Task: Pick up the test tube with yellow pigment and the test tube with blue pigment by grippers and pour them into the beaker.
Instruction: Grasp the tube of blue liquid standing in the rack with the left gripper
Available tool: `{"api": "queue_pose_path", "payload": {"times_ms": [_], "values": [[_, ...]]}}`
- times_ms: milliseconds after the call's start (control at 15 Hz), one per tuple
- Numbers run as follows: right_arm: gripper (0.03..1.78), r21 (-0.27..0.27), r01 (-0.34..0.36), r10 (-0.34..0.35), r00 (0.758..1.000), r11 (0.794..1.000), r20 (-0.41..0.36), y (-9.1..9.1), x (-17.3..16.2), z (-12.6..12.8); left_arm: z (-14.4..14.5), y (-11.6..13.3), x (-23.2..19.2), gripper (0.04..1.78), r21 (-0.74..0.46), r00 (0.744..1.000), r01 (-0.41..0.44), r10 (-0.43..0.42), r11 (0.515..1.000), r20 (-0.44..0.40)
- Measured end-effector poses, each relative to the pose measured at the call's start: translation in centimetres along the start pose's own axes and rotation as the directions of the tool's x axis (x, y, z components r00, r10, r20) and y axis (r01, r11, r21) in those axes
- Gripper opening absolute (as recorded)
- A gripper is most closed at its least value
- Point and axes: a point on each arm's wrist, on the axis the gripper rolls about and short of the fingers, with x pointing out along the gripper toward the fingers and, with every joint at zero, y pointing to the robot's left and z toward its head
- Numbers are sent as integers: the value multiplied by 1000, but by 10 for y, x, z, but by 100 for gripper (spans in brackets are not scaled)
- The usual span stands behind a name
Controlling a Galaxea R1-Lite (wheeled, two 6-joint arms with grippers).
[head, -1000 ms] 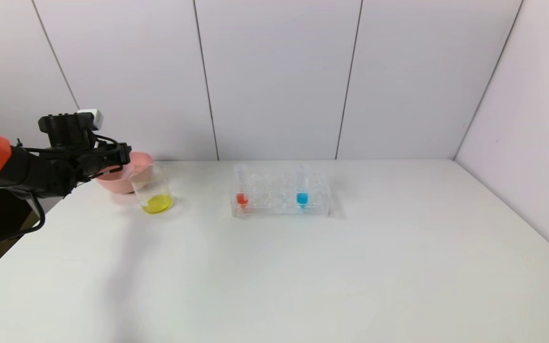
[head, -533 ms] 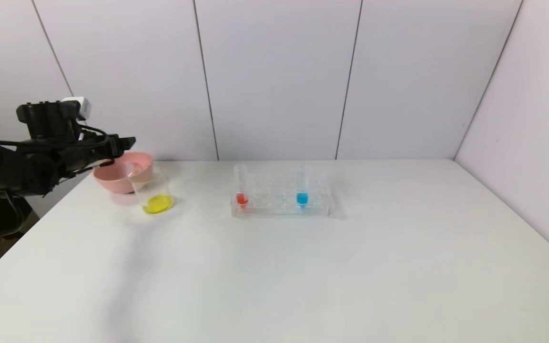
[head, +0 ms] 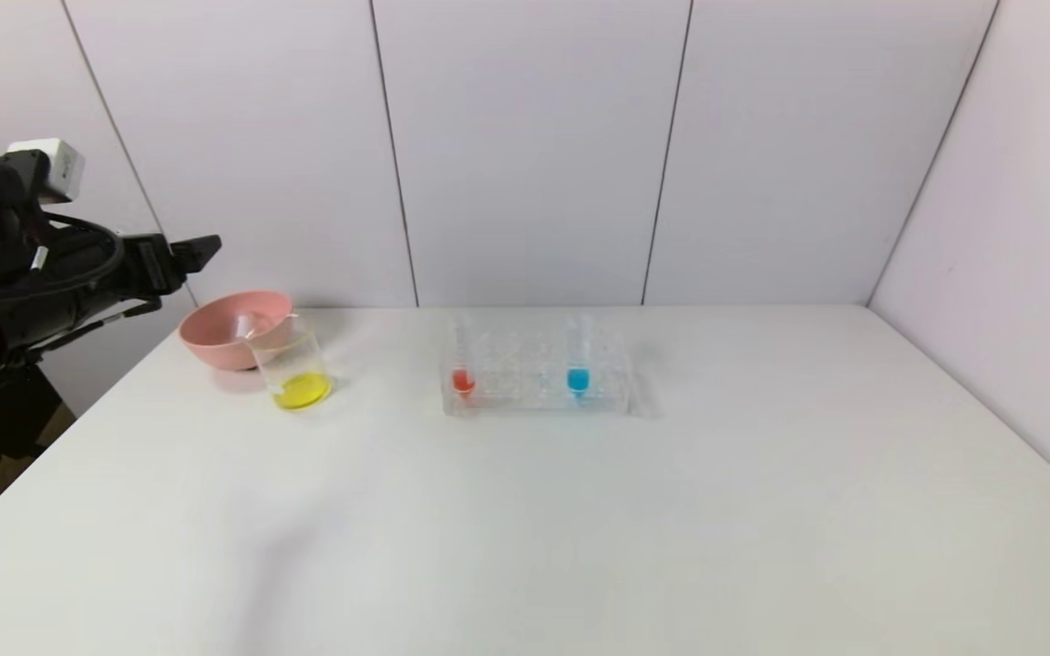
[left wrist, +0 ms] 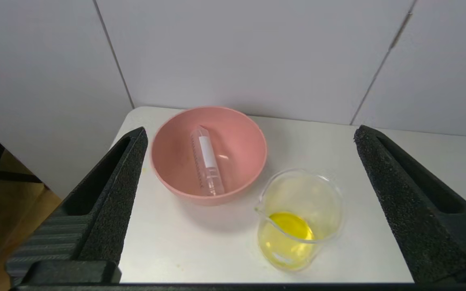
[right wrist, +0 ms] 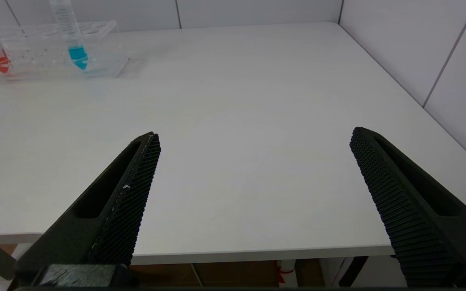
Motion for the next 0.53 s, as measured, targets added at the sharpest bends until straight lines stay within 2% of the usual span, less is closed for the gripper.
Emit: {"api": "queue_pose_path", "payload": {"times_ms": [133,333,533], "values": [[171,0,0,0,1000,1000,0,0,0,0,6,-9,-16,178,-63,998,38,-34,997,61],[171,0,0,0,1000,1000,0,0,0,0,12,-22,-39,178,-82,992,93,-86,992,89],[171,0,0,0,1000,1000,0,0,0,0,16,-48,-66,178,-77,975,204,-196,976,104]]}}
